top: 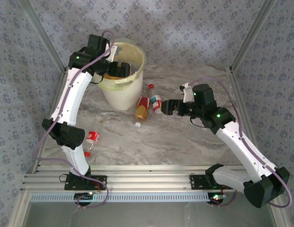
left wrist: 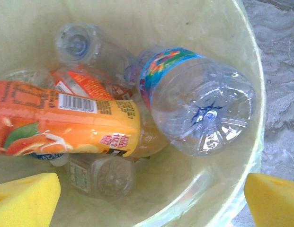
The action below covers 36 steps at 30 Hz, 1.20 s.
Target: Put the plastic bottles in the bin
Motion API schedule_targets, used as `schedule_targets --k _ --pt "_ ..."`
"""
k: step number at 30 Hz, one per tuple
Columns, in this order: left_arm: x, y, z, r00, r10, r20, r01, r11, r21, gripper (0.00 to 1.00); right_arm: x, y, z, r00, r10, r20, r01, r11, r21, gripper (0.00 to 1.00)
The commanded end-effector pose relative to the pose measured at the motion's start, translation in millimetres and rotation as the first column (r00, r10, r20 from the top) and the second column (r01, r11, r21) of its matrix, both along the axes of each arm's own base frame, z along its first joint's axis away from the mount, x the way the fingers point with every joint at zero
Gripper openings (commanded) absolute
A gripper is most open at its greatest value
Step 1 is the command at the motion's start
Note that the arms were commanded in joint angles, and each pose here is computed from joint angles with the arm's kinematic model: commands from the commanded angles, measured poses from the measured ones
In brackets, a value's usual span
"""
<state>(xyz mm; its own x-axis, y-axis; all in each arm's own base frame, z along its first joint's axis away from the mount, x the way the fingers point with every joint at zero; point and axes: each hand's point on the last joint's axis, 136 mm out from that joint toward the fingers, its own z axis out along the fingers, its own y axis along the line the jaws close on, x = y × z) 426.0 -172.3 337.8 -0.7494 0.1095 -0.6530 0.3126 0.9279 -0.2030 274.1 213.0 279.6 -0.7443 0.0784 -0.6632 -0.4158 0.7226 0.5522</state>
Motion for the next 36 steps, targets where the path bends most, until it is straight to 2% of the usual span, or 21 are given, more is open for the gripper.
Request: schedule_targets --k 1,9,17,25,32,36 --pt "-2.1 4.1 -2.8 1.000 -0.008 -0.025 0.007 0.999 -0.045 1.00 3.7 -1.6 -1.3 1.000 0.006 0.023 -0.005 1.000 -0.020 0.99" --pt "-11.1 1.0 -11.0 0.996 -0.013 -0.087 0.006 0.996 -0.085 1.00 5.6 -2.9 -9.0 1.000 0.002 0.004 -0.002 1.000 -0.030 0.99" --pt "-27.2 -9.9 -9.8 0.988 -0.019 -0.150 -0.010 0.982 -0.187 1.00 10.4 -0.2 -12.3 1.000 0.009 -0.003 -0.009 1.000 -0.029 0.99" --pt "-45.2 -31.9 -11.1 0.980 -0.046 -0.193 0.000 0.973 -0.231 1.00 12.9 1.7 -14.8 1.000 0.014 -0.010 -0.014 1.000 -0.027 0.99" --pt "-47.0 -41.7 8.5 0.989 -0.059 -0.133 0.022 0.964 -0.266 1.00 16.4 3.0 -18.1 1.000 0.014 -0.014 -0.014 0.999 -0.030 0.99" --pt "-44.9 -40.8 36.0 0.997 -0.060 -0.048 0.044 0.958 -0.284 1.00 24.0 3.3 -26.6 1.000 0.007 -0.019 -0.008 0.998 -0.056 0.98"
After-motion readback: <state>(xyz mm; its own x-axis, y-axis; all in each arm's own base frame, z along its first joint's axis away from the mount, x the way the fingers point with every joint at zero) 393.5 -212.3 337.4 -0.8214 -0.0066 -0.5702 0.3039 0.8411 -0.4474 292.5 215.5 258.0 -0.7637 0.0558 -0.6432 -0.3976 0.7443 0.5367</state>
